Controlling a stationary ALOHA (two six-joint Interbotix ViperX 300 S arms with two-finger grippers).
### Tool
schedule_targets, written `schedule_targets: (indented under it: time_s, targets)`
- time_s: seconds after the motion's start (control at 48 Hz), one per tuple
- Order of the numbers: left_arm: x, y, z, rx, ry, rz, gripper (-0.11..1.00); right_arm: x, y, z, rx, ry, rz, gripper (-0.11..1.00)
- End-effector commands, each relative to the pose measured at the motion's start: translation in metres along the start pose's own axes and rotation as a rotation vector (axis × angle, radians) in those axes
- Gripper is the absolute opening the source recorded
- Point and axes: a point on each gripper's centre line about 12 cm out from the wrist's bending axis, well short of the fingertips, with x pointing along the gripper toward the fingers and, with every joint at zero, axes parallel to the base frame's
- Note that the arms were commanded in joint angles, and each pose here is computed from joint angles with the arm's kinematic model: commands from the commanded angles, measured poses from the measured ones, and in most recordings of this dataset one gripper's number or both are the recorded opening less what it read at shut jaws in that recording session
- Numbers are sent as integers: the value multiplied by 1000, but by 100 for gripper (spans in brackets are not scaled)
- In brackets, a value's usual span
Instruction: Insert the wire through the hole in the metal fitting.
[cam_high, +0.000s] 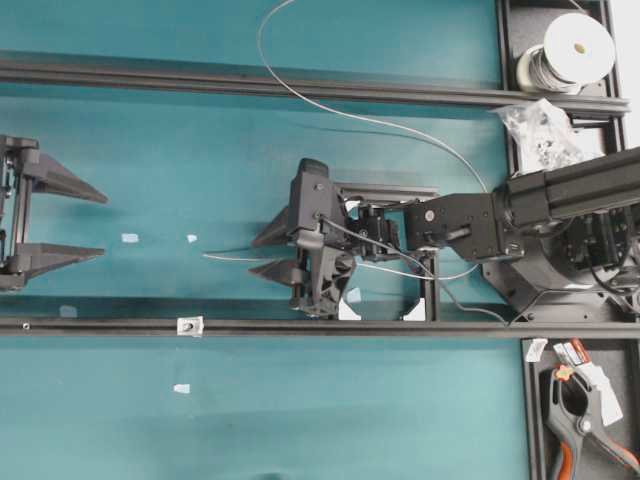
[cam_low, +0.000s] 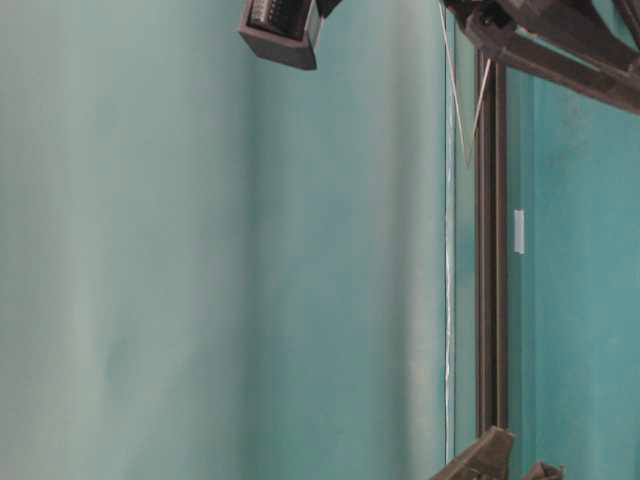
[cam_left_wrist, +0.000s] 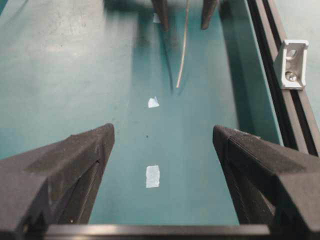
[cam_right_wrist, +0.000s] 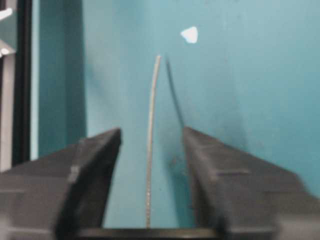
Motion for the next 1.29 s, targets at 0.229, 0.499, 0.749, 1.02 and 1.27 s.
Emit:
schedule_targets:
  time_s: [0.229, 0.499, 0.749, 1.02, 1.27]
  targets:
    - [1, -1, 5, -1, -20, -3, 86, -1, 2, 1, 3, 21, -6, 0]
    - [1, -1, 5, 1, -18, -4, 86, -3, 4, 8, -3, -26, 14, 0]
    - [0, -1, 4, 0, -17, -2, 86, -19, 6, 23, -16, -60, 20, 0]
    - [0, -1, 5, -1, -18, -2, 86, -51, 11, 47, -56, -121, 36, 0]
    - [1, -1, 5, -1, -20, -3, 86, -61, 10, 51, -54, -124, 28, 0]
